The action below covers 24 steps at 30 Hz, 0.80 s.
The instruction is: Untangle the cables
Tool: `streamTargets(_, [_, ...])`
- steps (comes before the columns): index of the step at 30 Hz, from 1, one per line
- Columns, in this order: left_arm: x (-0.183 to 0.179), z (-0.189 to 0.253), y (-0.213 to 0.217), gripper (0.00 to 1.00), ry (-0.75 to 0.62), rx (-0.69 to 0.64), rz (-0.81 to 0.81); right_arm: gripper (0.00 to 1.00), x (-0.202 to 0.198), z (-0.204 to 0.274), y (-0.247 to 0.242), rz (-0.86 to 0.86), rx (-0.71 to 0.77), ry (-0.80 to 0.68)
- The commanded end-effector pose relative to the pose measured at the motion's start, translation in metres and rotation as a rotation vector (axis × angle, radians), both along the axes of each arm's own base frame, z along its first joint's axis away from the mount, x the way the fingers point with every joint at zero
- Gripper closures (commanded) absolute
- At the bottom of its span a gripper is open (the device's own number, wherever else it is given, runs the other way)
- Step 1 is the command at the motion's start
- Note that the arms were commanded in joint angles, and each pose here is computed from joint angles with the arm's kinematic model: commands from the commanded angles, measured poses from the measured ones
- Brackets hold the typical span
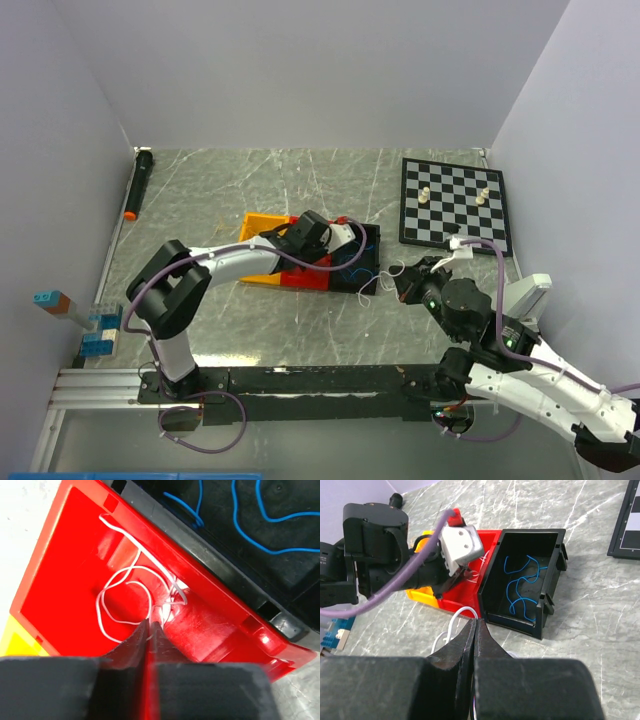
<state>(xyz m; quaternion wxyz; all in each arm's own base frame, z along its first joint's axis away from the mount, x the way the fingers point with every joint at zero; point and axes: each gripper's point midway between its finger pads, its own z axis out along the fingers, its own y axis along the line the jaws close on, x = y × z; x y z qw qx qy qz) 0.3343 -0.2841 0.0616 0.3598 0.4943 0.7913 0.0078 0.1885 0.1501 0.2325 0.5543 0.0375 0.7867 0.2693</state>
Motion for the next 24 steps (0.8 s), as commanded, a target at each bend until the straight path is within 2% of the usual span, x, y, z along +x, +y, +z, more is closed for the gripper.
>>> streamTargets(1, [0.006, 0.039, -0.017, 0.45, 0.028, -0.181, 0.013, 1.0, 0.003, 0.008, 0.008, 0.027, 0.019, -0.012])
streamTargets(2, [0.006, 0.049, -0.017, 0.27, 0.043, -0.224, 0.018, 1.0, 0.004, 0.007, 0.009, 0.031, 0.018, -0.008])
streamTargets(3, [0.004, 0.058, -0.019, 0.17, 0.058, -0.257, 0.01, 1.0, 0.005, 0.006, 0.011, 0.035, 0.017, -0.005])
streamTargets(4, [0.003, 0.069, -0.02, 0.09, 0.065, -0.286, 0.006, 1.0, 0.005, 0.004, 0.013, 0.039, 0.016, 0.0])
streamTargets(6, [0.002, 0.093, -0.021, 0.03, 0.077, -0.349, -0.006, 1.0, 0.006, 0.001, 0.017, 0.048, 0.014, 0.012])
streamTargets(10, [0.001, 0.139, -0.021, 0.03, 0.122, -0.437, -0.063, 1.0, 0.012, 0.0, 0.027, 0.07, -0.009, 0.011])
streamTargets(12, [0.007, 0.176, -0.017, 0.03, 0.125, -0.483, -0.122, 1.0, 0.017, 0.004, 0.034, 0.081, -0.033, 0.002])
streamTargets(16, [0.041, 0.236, 0.02, 0.03, 0.195, -0.583, -0.026, 1.0, 0.037, 0.005, 0.056, 0.111, -0.104, 0.0])
streamTargets(18, [0.055, 0.261, 0.046, 0.03, 0.175, -0.619, 0.029, 1.0, 0.052, 0.008, 0.069, 0.121, -0.125, -0.004])
streamTargets(21, [0.064, 0.285, 0.083, 0.03, 0.052, -0.626, 0.118, 1.0, 0.078, 0.006, 0.088, 0.128, -0.171, -0.003])
streamTargets(24, [0.063, 0.288, 0.11, 0.03, -0.023, -0.604, 0.221, 1.0, 0.102, 0.007, 0.106, 0.128, -0.212, -0.027])
